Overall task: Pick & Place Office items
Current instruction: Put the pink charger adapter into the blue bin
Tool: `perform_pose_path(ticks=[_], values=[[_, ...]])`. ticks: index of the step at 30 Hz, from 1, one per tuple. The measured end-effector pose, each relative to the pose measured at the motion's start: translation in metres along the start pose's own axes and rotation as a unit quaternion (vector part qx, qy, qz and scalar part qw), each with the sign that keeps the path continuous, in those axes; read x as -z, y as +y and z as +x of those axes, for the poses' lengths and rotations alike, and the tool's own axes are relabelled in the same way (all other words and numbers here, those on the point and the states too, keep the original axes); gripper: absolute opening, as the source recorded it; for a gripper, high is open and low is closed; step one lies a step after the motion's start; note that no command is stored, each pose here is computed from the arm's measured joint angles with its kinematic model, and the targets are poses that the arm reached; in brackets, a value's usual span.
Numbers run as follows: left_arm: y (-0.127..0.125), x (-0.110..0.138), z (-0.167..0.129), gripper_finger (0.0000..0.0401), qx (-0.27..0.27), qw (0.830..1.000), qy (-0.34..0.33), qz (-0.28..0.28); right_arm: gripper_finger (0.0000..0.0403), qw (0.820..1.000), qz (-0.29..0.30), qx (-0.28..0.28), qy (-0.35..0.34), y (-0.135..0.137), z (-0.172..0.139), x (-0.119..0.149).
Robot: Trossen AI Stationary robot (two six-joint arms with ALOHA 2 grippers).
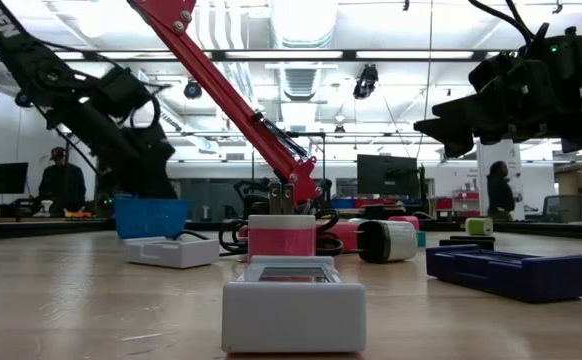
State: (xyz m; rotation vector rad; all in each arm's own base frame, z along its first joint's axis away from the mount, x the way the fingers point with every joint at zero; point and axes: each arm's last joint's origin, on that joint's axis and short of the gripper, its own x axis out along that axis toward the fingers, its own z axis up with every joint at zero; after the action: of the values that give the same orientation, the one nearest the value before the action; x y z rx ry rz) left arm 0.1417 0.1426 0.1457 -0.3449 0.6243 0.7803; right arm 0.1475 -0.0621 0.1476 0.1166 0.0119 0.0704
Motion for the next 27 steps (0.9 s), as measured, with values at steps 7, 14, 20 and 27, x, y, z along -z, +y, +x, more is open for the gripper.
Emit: perform_pose_path(ticks=[7, 14, 20, 27], values=[[-0.009, -0.013, -0.025, 0.0233, 0.021, 0.997, -0.066, 0.026, 0.0246, 1.000, 0.004, 0.001, 0.006, 0.000, 0.000, 0.001], [-0.031, -0.020, -0.050, 0.0233, 0.074, 0.984, -0.133, 0.094, 0.0246, 1.000, 0.007, 0.012, 0.010, -0.001, 0.000, 0.003], [-0.047, -0.021, -0.066, 0.0233, 0.118, 0.969, -0.173, 0.129, 0.0246, 0.999, 0.014, 0.033, 0.018, -0.002, 0.000, 0.005], [-0.062, -0.021, -0.072, 0.0234, 0.159, 0.956, -0.195, 0.153, 0.0246, 0.996, 0.036, 0.054, 0.061, -0.008, 0.007, 0.005]])
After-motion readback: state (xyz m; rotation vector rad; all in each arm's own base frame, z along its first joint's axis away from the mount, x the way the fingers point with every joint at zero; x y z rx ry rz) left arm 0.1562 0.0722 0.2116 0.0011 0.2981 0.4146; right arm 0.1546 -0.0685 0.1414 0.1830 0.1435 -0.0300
